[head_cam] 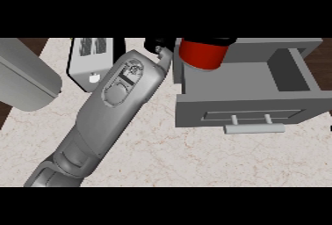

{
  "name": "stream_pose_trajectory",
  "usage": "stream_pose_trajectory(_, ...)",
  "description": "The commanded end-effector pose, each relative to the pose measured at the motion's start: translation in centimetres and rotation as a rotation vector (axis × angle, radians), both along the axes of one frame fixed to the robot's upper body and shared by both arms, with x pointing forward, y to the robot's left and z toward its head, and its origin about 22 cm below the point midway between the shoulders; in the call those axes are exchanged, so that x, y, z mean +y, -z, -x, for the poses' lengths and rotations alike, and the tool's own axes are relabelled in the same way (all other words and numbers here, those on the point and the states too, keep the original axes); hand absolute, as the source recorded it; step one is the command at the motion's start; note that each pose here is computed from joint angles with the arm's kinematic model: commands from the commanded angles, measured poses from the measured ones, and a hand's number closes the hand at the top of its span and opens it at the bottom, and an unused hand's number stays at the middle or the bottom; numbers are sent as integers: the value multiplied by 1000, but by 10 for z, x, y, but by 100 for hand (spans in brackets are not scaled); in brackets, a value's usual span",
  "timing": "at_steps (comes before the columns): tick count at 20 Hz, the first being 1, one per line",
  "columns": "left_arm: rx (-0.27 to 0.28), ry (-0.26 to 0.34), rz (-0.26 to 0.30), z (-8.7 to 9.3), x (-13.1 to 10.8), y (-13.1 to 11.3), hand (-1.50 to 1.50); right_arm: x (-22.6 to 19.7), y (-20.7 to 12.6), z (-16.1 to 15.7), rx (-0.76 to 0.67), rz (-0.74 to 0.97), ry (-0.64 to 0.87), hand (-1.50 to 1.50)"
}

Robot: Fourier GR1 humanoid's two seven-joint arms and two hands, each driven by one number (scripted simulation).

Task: Pick up the can, place it into the drawer and close the drawer

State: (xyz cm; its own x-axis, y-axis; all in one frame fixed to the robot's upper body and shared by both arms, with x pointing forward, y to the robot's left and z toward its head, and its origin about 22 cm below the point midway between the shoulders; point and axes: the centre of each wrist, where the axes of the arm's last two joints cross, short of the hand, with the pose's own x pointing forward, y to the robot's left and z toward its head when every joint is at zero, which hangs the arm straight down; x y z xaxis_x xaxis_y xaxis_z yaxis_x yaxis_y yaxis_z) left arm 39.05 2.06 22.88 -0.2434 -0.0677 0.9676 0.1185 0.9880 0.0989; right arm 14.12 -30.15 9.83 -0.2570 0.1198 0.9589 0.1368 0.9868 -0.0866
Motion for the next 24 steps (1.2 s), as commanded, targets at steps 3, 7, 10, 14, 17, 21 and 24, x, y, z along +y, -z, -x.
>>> stream_pose_trajectory(3,12,-37,-32,-15,-26,-19,150,12,-2,-7,-12,-9,-2,-150)
stream_pose_trajectory(7,13,-16,-58,-19,-31,-15,150,13,-4,-2,5,-24,-13,-150)
stream_pose_trajectory(10,21,-35,-81,-18,-43,-13,150,8,-19,-11,-14,-16,-27,-150)
stream_pose_trajectory(14,40,-35,-112,-32,-36,-5,150,-1,-13,-4,-15,-18,-19,-150)
stream_pose_trajectory(17,24,-44,-144,-28,-42,5,150,-3,-13,-31,-18,0,-23,-150)
stream_pose_trajectory(21,41,-65,-125,-34,-40,3,150,3,2,-20,-18,4,-25,-150)
stream_pose_trajectory(24,32,-72,-151,-36,-44,-5,150,-3,1,-24,-9,-5,-36,-150)
